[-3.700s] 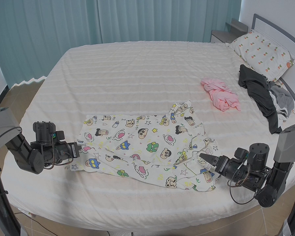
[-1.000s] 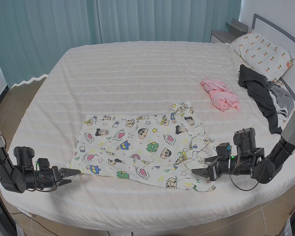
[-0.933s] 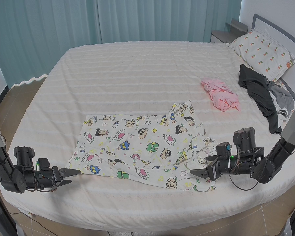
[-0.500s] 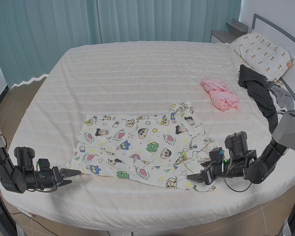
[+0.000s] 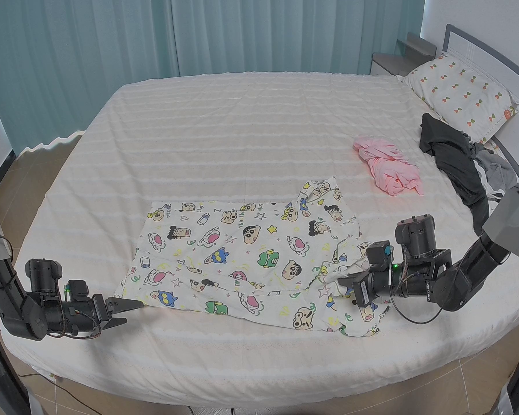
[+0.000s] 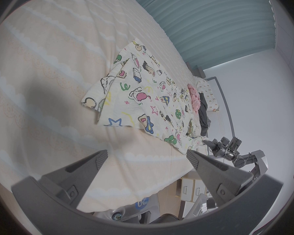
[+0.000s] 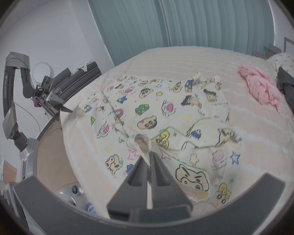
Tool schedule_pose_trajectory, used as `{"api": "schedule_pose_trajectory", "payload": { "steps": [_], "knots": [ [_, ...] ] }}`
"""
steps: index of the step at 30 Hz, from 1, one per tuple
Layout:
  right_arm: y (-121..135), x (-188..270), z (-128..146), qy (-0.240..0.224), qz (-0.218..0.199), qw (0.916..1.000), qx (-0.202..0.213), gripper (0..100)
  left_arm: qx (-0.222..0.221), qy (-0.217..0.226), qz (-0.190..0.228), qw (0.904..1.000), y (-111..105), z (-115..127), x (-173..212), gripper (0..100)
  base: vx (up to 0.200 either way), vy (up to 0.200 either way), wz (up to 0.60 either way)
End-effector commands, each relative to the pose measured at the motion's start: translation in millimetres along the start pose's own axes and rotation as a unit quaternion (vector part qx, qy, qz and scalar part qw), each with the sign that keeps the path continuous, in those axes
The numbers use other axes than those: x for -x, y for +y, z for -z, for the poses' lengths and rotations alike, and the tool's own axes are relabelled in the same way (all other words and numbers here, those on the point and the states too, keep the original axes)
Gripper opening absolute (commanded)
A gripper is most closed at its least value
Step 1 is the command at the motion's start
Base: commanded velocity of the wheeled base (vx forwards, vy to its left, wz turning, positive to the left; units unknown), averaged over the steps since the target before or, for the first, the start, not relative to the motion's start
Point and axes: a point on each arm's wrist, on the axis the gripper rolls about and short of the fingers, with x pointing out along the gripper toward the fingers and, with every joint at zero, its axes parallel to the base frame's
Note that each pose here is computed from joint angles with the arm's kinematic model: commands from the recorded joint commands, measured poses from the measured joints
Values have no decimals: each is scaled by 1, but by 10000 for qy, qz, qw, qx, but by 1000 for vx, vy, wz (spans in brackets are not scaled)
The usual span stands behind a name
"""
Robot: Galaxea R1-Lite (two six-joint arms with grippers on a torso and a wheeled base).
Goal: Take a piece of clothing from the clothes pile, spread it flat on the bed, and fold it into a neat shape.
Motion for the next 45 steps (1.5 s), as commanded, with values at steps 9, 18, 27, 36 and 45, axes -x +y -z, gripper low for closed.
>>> {"api": "schedule_pose_trajectory", "payload": {
  "steps": [9, 18, 27, 36, 45],
  "knots": [
    [-4, -2, -43, -68, 106, 9998, 141, 0, -218, 133, -96, 9996, 7, 7, -4, 100, 0, 0, 0],
    [-7, 4, -71, 137, 82, 9996, 224, 0, -283, 163, -105, 9994, 9, 9, -5, 100, 0, 0, 0],
    [-9, 6, -87, 341, 55, 9992, 199, 0, -273, 193, -114, 9994, 10, 11, -5, 100, 0, 0, 0],
    [9, 12, -66, 945, 376, 9946, 190, 0, -257, 207, -170, 9993, 12, 12, -7, 100, 0, 0, 0],
    [53, 3, -38, 1505, 542, 9871, 109, 0, -296, 228, -176, 9991, 12, 14, -6, 100, 0, 0, 0]
  ]
}}
